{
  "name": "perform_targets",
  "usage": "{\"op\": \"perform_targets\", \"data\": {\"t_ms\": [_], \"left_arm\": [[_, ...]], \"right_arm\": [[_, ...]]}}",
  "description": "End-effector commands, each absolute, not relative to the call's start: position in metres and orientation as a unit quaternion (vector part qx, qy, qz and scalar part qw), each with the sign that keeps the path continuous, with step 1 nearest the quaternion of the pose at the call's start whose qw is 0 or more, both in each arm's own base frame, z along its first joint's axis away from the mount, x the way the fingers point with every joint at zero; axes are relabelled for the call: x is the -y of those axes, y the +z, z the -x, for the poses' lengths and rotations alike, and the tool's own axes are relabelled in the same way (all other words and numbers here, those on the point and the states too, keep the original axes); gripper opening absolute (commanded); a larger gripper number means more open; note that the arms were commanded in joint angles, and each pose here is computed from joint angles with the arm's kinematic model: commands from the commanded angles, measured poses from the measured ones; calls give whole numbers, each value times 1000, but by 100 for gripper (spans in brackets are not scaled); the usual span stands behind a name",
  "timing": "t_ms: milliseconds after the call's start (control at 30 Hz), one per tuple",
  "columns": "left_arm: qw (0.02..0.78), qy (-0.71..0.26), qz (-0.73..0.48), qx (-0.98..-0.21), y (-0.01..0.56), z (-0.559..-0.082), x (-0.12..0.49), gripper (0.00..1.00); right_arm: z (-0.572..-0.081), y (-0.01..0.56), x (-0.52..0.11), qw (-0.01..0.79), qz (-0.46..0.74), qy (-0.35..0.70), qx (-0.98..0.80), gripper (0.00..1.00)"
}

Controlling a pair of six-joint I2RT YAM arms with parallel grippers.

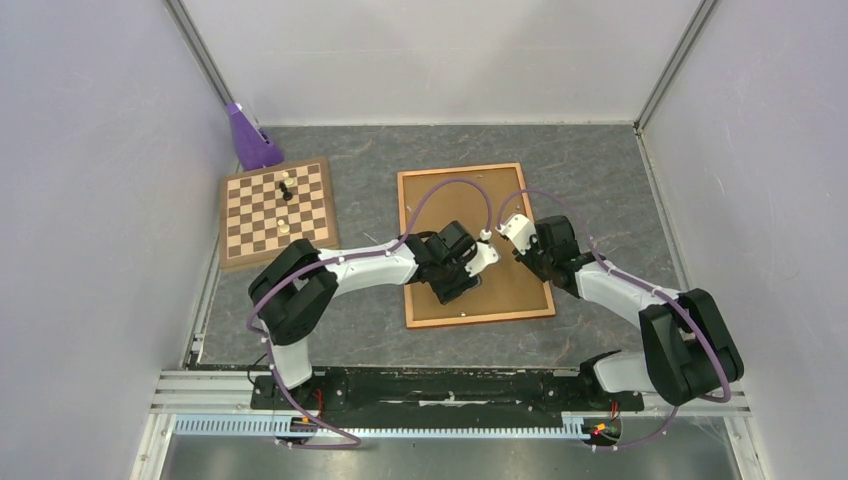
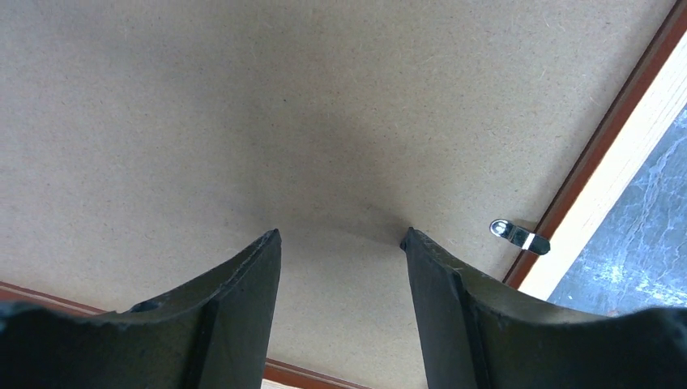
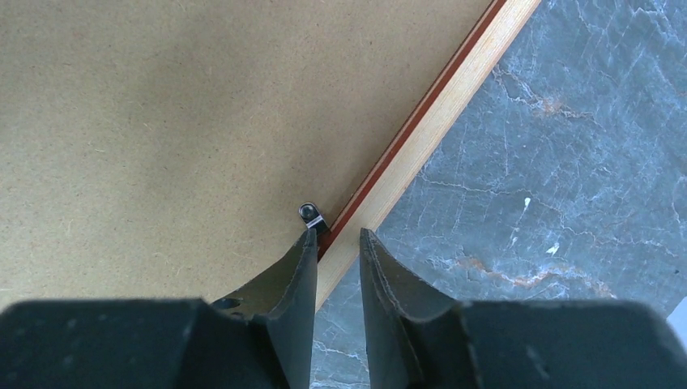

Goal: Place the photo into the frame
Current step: Install the photo frame at the center of the board.

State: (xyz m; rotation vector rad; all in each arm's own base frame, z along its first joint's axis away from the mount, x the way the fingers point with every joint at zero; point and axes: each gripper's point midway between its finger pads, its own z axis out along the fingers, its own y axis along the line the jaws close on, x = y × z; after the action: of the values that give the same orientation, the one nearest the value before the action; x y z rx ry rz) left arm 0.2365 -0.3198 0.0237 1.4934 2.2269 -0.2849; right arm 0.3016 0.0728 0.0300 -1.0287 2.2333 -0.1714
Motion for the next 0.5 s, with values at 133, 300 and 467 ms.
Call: {"op": "perform_targets", "data": {"t_ms": [133,300,467], "left_arm": [[104,-27,-595,-796,-27,-202,267,66],[139,-46,-587,-796,-13,-205,276,76],[181,-62,-578,-793,9,-212,286,80]], "right_arm": [[-317,37,-65,349,383,-95,-850,22],[-310,40,-70,352,368,-70,-858,26],[-309,52,-76,367,351,-52,-860,32]]}}
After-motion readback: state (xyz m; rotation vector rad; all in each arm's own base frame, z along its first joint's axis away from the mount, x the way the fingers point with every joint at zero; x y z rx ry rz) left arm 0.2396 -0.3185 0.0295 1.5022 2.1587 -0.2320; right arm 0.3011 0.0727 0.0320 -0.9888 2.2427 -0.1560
